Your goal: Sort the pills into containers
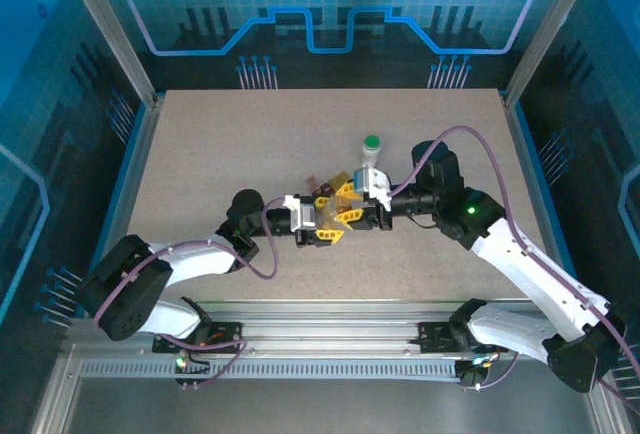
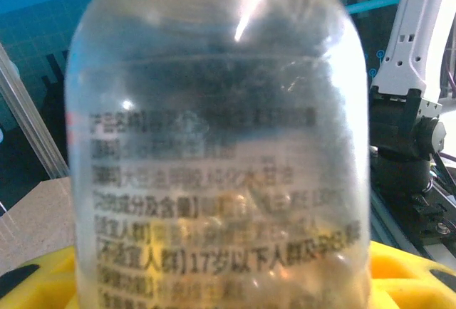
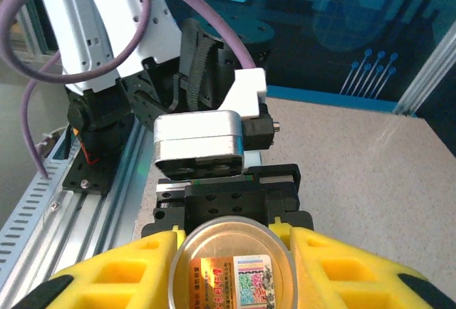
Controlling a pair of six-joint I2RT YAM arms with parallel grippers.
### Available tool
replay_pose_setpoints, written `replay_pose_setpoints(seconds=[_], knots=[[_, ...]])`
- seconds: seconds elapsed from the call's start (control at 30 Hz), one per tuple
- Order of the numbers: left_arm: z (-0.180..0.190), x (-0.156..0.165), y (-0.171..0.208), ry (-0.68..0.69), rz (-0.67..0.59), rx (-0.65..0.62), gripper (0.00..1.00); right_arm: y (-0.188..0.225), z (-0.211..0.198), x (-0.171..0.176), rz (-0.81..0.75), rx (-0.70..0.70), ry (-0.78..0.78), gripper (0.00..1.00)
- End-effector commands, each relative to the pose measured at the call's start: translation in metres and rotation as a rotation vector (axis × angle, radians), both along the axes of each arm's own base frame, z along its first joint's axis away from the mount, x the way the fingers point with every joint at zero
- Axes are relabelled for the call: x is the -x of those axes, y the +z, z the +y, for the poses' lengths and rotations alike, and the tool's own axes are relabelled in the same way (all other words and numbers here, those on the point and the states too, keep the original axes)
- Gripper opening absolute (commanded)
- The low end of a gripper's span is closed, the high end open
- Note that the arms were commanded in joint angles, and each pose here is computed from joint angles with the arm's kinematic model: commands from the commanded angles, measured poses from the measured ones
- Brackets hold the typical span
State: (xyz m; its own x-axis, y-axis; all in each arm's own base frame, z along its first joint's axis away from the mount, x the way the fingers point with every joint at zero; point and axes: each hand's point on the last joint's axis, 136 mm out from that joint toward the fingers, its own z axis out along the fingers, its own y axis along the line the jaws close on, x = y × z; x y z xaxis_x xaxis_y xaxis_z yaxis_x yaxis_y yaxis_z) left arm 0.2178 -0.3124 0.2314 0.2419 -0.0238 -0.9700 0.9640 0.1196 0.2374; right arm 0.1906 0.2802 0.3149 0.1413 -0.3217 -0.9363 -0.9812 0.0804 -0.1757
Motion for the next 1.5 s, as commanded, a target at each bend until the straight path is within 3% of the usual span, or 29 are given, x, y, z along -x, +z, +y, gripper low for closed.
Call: replay_pose_setpoints(seconds=[0.0, 0.27, 0.53, 0.73, 0.9, 1.27, 1.47], knots=[[0.002, -0.006, 0.039, 0.056, -0.135, 0.061, 0.0, -0.016, -0.008, -0.031, 0.104, 0.06, -0.238, 0.25], [0.008, -0.021, 0.045, 0.165, -0.161, 0.075, 0.0, -0.051, -0.023, -0.055, 0.317, 0.036, -0.631, 0.22], [0.01, -0.027, 0.046, 0.212, -0.155, 0.085, 0.0, -0.056, -0.022, -0.058, 0.376, -0.009, -0.797, 0.19], [0.011, -0.029, 0.035, 0.224, -0.133, 0.065, 0.0, -0.015, -0.011, -0.04, 0.28, -0.087, -0.623, 0.41], [0.012, -0.027, 0.03, 0.218, -0.125, 0.059, 0.0, 0.009, -0.008, -0.011, 0.098, -0.048, -0.412, 0.6], [0.007, -0.014, 0.028, 0.131, -0.129, 0.064, 0.0, 0.027, 0.004, -0.013, 0.066, -0.052, -0.349, 0.66], [0.005, -0.011, 0.027, 0.108, -0.121, 0.063, 0.0, 0.028, 0.01, -0.021, 0.062, -0.041, -0.349, 0.6]])
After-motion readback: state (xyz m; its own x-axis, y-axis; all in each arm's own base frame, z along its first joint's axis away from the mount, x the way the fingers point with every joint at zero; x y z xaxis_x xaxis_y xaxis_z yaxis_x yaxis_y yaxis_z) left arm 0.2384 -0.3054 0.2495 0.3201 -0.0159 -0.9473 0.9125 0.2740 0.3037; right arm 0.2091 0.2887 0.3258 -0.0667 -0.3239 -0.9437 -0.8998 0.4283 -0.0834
